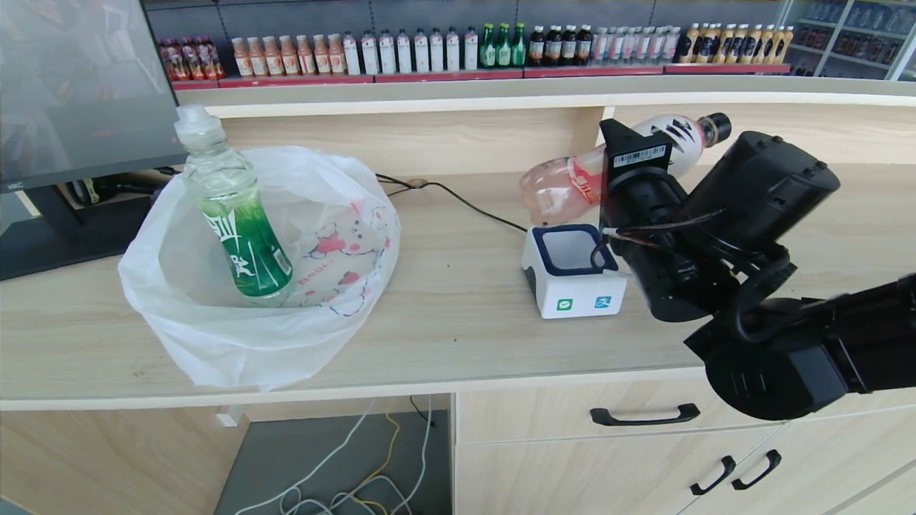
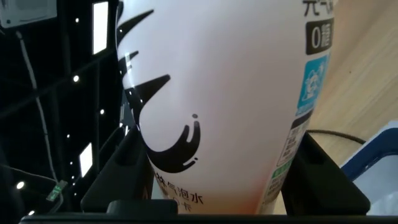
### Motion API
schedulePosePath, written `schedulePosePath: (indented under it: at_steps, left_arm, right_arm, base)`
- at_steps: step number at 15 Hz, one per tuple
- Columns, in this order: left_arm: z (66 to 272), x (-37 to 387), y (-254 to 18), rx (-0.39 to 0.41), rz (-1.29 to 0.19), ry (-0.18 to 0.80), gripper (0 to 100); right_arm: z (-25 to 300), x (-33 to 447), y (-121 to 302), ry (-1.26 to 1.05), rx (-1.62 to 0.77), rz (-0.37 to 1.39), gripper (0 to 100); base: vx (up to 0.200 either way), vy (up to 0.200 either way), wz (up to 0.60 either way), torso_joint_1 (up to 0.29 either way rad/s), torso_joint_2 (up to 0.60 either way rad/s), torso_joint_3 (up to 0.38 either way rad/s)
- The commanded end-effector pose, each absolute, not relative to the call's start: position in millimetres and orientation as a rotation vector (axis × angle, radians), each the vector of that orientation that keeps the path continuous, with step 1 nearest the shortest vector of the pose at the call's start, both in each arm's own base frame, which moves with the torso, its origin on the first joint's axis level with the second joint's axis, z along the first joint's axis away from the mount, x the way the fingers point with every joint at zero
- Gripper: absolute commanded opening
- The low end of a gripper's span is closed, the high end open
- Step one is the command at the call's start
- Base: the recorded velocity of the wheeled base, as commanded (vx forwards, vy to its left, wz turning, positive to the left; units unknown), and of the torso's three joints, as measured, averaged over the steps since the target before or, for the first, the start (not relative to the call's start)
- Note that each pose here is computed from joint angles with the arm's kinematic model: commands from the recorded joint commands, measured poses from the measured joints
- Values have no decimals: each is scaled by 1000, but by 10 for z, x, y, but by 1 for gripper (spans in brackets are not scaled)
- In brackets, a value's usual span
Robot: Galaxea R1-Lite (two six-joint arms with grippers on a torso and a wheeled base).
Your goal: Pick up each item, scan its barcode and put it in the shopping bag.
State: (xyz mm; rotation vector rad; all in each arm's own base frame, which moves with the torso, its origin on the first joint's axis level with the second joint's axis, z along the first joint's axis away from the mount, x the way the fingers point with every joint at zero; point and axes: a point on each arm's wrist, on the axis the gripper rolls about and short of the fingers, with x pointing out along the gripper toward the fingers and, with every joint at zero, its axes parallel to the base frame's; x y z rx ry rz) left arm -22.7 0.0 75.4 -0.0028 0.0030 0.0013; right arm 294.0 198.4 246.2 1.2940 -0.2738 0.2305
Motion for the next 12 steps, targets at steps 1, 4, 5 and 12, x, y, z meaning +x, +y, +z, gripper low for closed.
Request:
schedulePosePath:
  at_steps: [1,4,5,12]
  left_arm:
    - [754,-227,0,-3,2,3,100]
    - [754,-227,0,-3,0,3,100]
    - [754,-227,0,-3,2,3,100]
    - [754,-227,0,-3,2,3,100]
  right_arm:
    - [2324,2948,1987,-237,1291,210,0]
    - [2285,2958,2000,-226,1300,206,0]
    - [2261,2976,2013,-222,1298,206,0]
    - [2192,2990,2010,-206,1327,197,0]
  base:
    - [0,0,0,0,0,0]
    - [0,0,0,0,0,0]
    - [0,0,0,0,0,0]
    - [0,0,0,0,0,0]
